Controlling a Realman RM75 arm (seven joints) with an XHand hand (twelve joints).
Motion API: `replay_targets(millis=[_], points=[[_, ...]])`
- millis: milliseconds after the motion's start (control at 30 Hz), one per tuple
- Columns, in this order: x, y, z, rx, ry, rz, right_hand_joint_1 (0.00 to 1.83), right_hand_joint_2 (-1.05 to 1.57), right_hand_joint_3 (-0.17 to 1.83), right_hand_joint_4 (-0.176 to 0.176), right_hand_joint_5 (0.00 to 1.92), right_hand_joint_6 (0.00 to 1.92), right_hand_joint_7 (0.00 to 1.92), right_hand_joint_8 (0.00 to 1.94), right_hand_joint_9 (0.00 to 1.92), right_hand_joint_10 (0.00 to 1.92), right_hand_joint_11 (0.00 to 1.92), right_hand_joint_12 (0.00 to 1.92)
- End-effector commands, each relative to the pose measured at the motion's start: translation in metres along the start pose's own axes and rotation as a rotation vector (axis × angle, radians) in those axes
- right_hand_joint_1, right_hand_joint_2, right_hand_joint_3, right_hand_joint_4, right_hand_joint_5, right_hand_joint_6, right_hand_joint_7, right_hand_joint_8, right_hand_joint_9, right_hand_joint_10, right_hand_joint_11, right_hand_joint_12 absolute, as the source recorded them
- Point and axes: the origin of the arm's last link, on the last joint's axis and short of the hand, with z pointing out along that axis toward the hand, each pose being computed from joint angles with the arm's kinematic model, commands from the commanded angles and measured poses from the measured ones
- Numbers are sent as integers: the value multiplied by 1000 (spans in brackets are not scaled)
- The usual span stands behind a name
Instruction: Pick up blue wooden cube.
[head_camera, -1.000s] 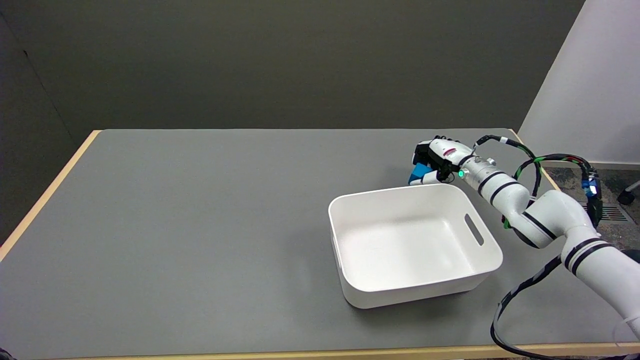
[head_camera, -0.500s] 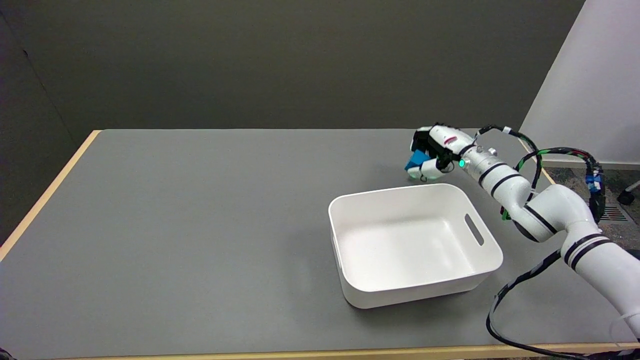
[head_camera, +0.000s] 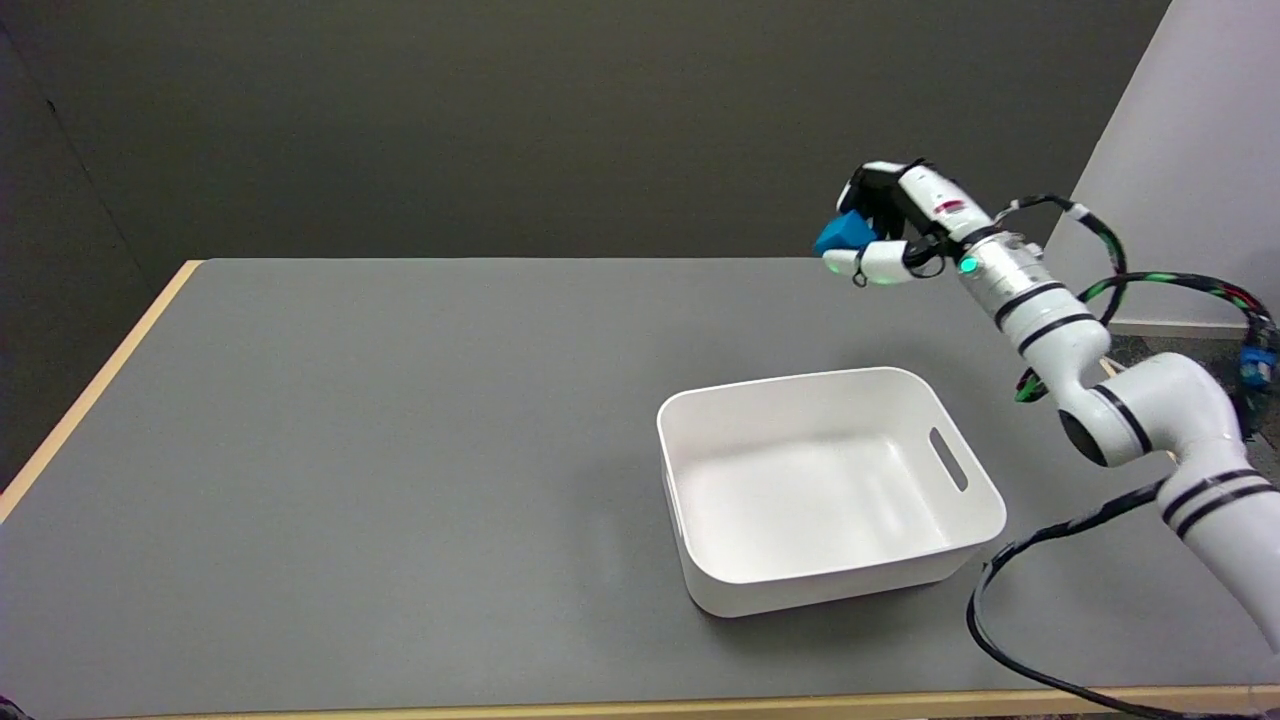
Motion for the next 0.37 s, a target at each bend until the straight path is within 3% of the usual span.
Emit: replay_targets(millis=[33,167,200,267,367], points=[[54,-1,-113,22,220,381,1342,936,606,-119,635,1592,824,1352,812,1552,737,1921],[47,7,-155,-32,261,473,1346,949,570,-143,647,1592,879,1371,745,1486,815,1921],[85,25,-192,-117,381,302,1347,944,578,-141,653,1587,881,1371,749,1483,815,1921],[31,10,-182,-80,250,513,1348,934,591,-138,662,1582,884,1370,754,1480,824,1921],[5,0,-202,-105,190,563,1348,926,605,-135,668,1580,885,1373,758,1481,840,1921]])
